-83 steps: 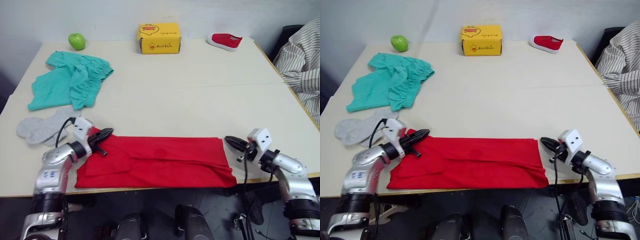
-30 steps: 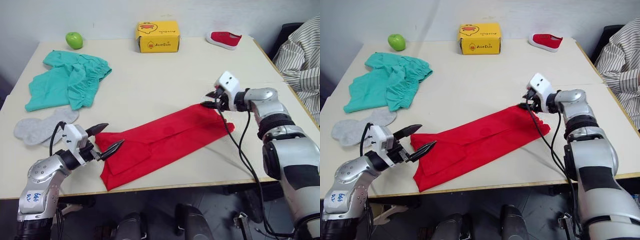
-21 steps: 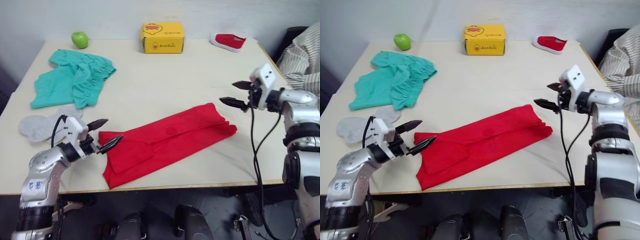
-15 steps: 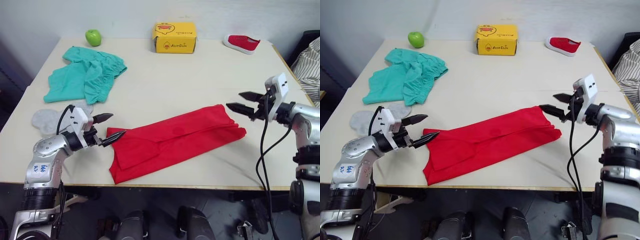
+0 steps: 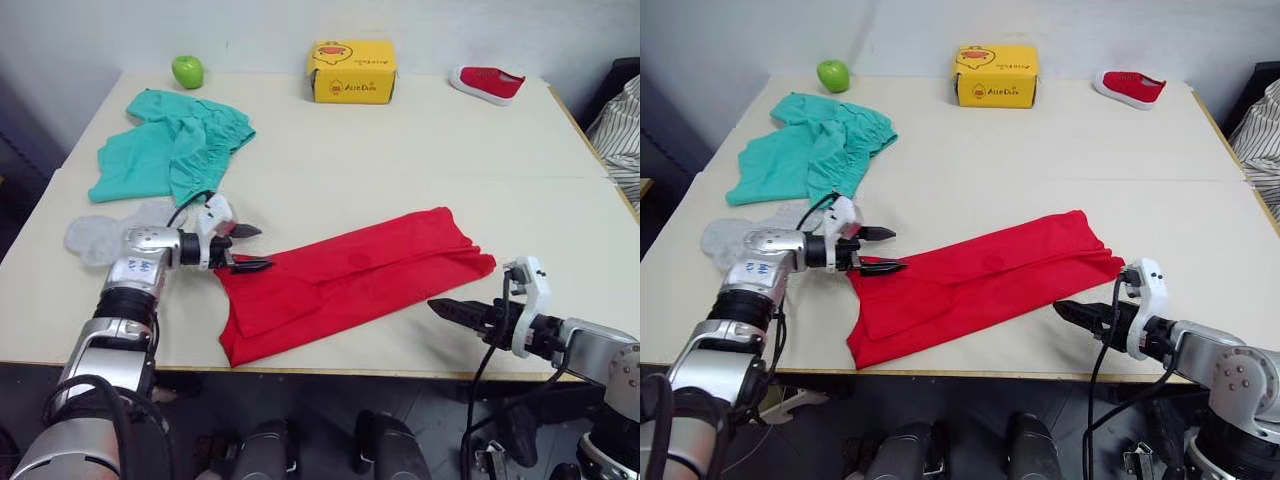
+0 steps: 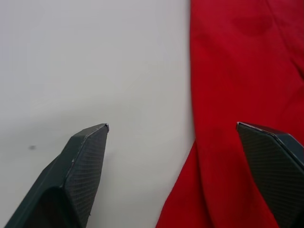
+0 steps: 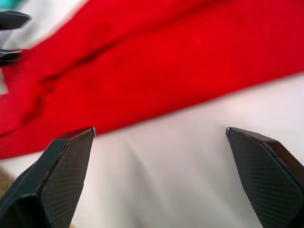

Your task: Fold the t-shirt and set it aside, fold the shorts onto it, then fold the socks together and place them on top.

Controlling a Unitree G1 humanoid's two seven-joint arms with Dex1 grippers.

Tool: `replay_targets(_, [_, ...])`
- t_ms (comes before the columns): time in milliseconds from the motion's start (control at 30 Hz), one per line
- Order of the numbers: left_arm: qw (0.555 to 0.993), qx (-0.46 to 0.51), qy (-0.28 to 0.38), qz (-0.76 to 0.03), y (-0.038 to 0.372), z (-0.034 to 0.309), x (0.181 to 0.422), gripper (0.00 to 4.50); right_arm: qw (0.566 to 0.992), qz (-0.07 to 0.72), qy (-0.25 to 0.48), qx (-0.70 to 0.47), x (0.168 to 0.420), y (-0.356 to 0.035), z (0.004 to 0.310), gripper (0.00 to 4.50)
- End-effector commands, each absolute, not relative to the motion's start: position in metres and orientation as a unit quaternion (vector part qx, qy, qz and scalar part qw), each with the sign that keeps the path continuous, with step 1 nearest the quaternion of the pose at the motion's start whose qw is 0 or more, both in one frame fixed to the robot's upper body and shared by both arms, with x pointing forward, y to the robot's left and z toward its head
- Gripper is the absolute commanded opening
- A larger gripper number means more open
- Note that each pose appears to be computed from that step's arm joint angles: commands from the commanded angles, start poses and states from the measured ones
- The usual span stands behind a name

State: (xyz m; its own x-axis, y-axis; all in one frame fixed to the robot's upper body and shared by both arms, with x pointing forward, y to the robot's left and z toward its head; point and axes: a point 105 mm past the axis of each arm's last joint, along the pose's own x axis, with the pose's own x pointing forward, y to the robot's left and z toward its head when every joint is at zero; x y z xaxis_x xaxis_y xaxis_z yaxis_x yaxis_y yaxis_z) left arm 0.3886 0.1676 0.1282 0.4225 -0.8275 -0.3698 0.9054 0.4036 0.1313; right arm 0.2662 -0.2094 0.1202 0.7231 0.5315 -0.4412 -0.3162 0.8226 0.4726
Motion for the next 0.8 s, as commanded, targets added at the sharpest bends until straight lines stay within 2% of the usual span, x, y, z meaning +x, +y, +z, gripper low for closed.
replay_targets(33, [0.815, 0.171, 0.116, -0.541, 0.158, 0.136, 0.393, 4.31, 0.925, 0.198, 0.286, 0.153, 0.275, -0.210, 0.113, 4.50])
replay_targets(100, [0.807, 0.168, 0.131, -0.551, 0.154, 0.132, 0.392, 3.95, 0.928, 0.202, 0.283, 0.137, 0.281, -0.201, 0.107, 4.50])
replay_targets(300, [0.793, 0.154, 0.162, -0.567, 0.147, 0.120, 0.389, 1.90, 0.929, 0.224, 0.271, 0.112, 0.300, -0.164, 0.093, 4.50])
replay_targets(400, [0.784, 0.144, 0.158, -0.582, 0.142, 0.119, 0.384, 0.88, 0.935, 0.218, 0.254, 0.119, 0.308, -0.161, 0.093, 3.84])
replay_targets(500, [0.786, 0.149, 0.152, -0.580, 0.144, 0.118, 0.382, 0.00, 0.941, 0.211, 0.241, 0.108, 0.311, -0.164, 0.092, 2.85])
replay_targets(733, [0.805, 0.148, 0.131, -0.559, 0.155, 0.116, 0.370, 0.00, 0.956, 0.197, 0.204, 0.081, 0.327, -0.184, 0.106, 0.26])
replay_targets(767, [0.810, 0.148, 0.126, -0.554, 0.156, 0.117, 0.368, 0.00, 0.957, 0.195, 0.201, 0.073, 0.332, -0.188, 0.109, 0.03])
replay_targets(800, [0.816, 0.143, 0.119, -0.547, 0.156, 0.119, 0.365, 0.00, 0.958, 0.196, 0.199, 0.065, 0.337, -0.192, 0.111, 0.03])
